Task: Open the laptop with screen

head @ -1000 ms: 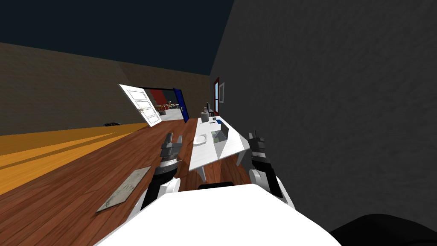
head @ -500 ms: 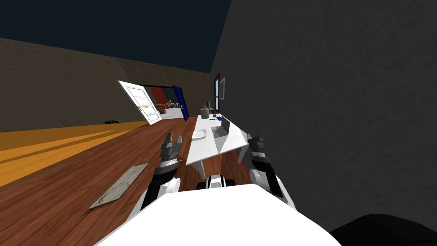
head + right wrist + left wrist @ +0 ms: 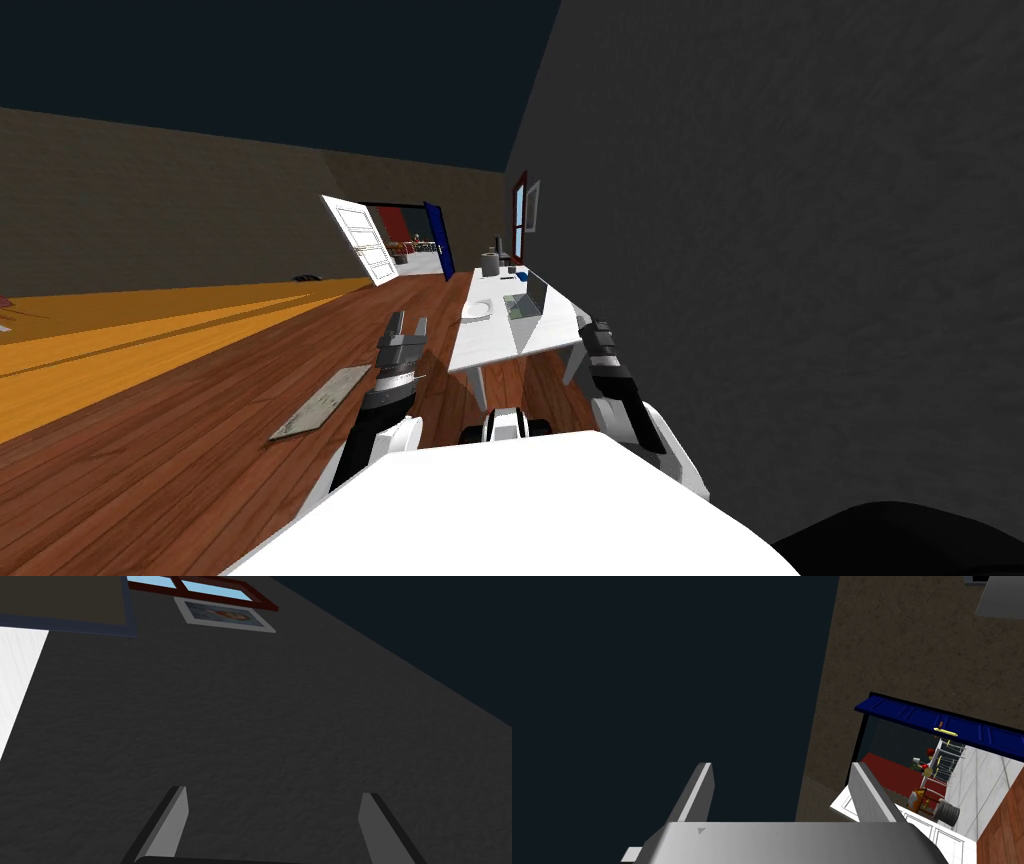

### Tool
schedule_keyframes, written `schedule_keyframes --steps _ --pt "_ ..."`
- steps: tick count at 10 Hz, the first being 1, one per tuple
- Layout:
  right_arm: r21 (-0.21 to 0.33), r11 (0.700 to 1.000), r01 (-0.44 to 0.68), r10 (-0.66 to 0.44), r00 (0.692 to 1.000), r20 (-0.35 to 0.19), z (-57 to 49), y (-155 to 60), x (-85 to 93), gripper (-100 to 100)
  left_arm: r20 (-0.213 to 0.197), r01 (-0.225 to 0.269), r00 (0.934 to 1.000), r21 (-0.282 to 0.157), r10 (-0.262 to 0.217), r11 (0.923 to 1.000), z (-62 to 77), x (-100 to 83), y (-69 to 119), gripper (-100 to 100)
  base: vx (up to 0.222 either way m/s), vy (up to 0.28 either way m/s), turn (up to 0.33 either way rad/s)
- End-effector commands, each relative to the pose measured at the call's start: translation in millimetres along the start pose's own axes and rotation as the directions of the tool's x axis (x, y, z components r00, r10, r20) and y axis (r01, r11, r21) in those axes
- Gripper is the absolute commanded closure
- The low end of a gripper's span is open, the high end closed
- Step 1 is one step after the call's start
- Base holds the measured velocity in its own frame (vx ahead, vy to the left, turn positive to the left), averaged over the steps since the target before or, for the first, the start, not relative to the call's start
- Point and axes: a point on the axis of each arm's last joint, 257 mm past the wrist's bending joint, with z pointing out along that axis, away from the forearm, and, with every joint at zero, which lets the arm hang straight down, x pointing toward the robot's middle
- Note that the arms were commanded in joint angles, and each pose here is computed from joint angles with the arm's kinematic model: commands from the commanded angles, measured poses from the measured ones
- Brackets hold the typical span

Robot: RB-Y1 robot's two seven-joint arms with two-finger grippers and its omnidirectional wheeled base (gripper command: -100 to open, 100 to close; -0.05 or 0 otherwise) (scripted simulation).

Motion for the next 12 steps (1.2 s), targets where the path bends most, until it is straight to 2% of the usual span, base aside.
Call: schedule_keyframes --steps 1,4,6,8,10,11,12 --pt "0.058 0.988 0.14 -0.137 0.989 -0.05 0.6 -28 1.4 -100 0.0 0.0 1.0 0.0 0.0 1.0 0.0 0.0 0.0 0 -0.057 0.01 0.255" --pt "0.123 0.937 0.327 -0.314 0.943 -0.114 -1.6 -65 -5.4 -100 0.0 0.0 1.0 0.0 0.0 1.0 0.0 0.0 0.0 0 -0.051 0.014 0.276" --pt "0.16 0.871 0.464 -0.44 0.883 -0.164 -4.4 -91 -15.4 -100 0.0 0.0 1.0 0.0 0.0 1.0 0.0 0.0 0.0 0 -0.054 0.028 0.288" --pt "0.191 0.778 0.599 -0.56 0.798 -0.222 -8.8 -118 -30.8 -100 0.0 0.0 1.0 0.0 0.0 1.0 0.0 0.0 0.0 0 -0.041 0.03 0.319" --pt "0.213 0.66 0.72 -0.663 0.692 -0.284 -14.7 -145 -52.0 -100 0.0 0.0 1.0 0.0 0.0 1.0 0.0 0.0 0.0 0 -0.03 0.02 0.336" --pt "0.209 0.651 0.73 -0.672 0.682 -0.289 -14.9 -145 -51.9 -100 0.0 0.0 1.0 0.0 0.0 1.0 0.0 0.0 0.0 0 -0.018 0.012 0.064" --pt "0.213 0.579 0.787 -0.719 0.616 -0.322 -18.1 -157 -64.3 -100 0.0 0.0 1.0 0.0 0.0 1.0 -0.1 -0.1 0.0 0 -0.012 0.014 0.148"
